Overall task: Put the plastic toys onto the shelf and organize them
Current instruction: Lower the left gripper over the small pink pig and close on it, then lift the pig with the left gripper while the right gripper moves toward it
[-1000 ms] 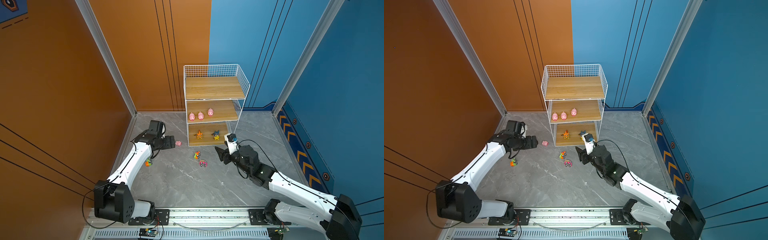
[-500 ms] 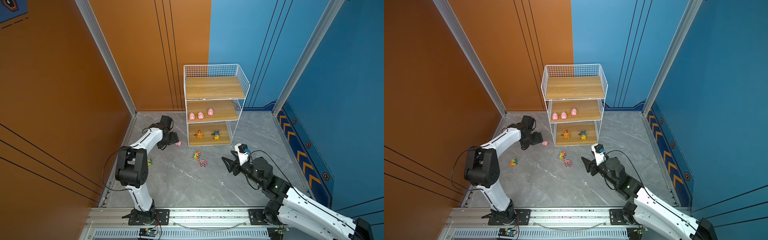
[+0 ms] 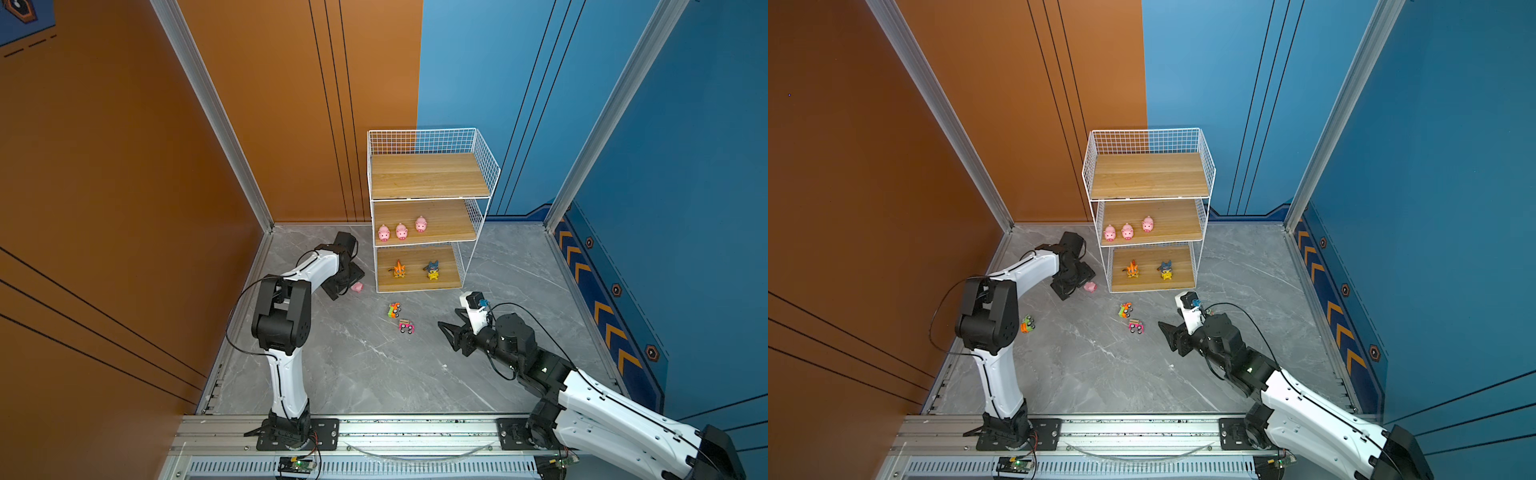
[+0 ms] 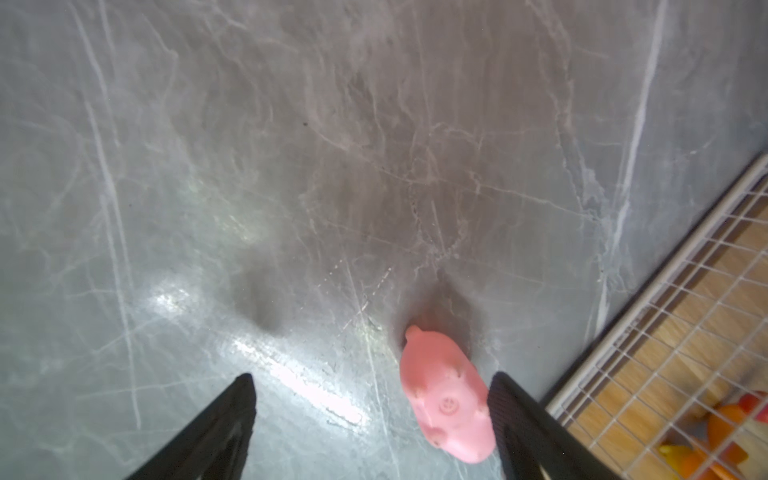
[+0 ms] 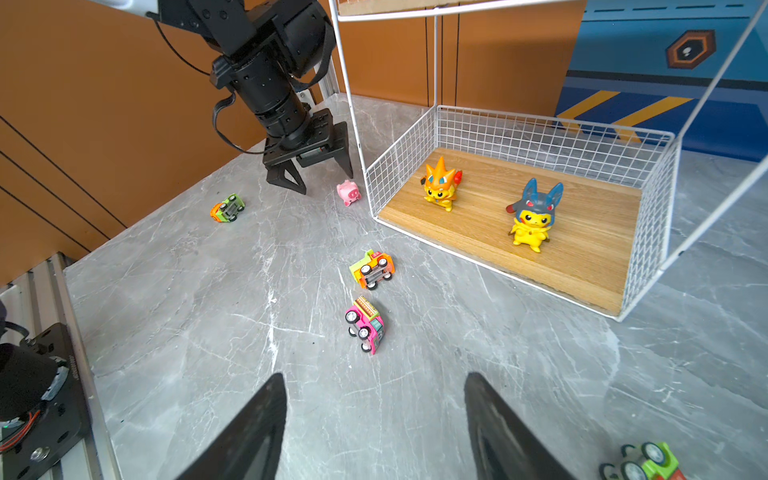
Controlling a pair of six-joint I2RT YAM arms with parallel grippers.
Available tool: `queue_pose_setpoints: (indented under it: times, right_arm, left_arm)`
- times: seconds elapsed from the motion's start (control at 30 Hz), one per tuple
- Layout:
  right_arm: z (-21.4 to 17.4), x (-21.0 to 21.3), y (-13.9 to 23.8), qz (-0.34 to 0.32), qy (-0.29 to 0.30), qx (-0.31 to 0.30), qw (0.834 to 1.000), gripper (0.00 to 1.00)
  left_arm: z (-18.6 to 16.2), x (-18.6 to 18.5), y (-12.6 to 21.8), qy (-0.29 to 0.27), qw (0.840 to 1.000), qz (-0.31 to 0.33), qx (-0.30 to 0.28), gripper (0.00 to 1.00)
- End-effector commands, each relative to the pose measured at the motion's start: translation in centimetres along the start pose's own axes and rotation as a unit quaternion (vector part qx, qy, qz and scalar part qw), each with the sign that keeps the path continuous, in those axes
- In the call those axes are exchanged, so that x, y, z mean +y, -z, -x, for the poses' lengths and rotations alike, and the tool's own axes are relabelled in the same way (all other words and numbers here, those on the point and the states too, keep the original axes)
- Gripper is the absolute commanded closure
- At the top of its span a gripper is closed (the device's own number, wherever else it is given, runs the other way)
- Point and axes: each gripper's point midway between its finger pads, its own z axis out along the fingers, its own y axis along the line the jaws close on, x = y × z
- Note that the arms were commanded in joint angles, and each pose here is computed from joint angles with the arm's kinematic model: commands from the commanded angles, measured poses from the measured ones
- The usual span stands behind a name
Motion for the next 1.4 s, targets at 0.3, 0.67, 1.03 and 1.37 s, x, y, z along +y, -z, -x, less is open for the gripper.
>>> queue_pose_setpoints:
  times: [0.3,0.67,1.03,1.37]
  right_arm:
    - [-0.9,0.3,-0.2,0.015,0.005,0.003,1.000,0.31]
    - [-1.2,0.1,-0.4,0.011,-0.002,0.004,1.000,0.31]
    - [-1.3,-0.2,-0.7,0.006,-0.015,0.011,1.000,0.31]
    - [-1.0,1.7,-2.1,0.037,-0.068,0.020,0.997,0.32]
  left_arm:
    - [-0.8,-1.6,-2.0,0.098,0.995,0.006,0.003,0.19]
    - [-1.6,-2.3,-4.0,0.140,0.990,-0.006,0.020,0.37]
    - [-2.1,-1.6,-4.8,0.135,0.990,-0.020,0.020,0.72]
    - [-3.0,1.1,-2.4,0.097,0.992,-0.071,0.031,0.74]
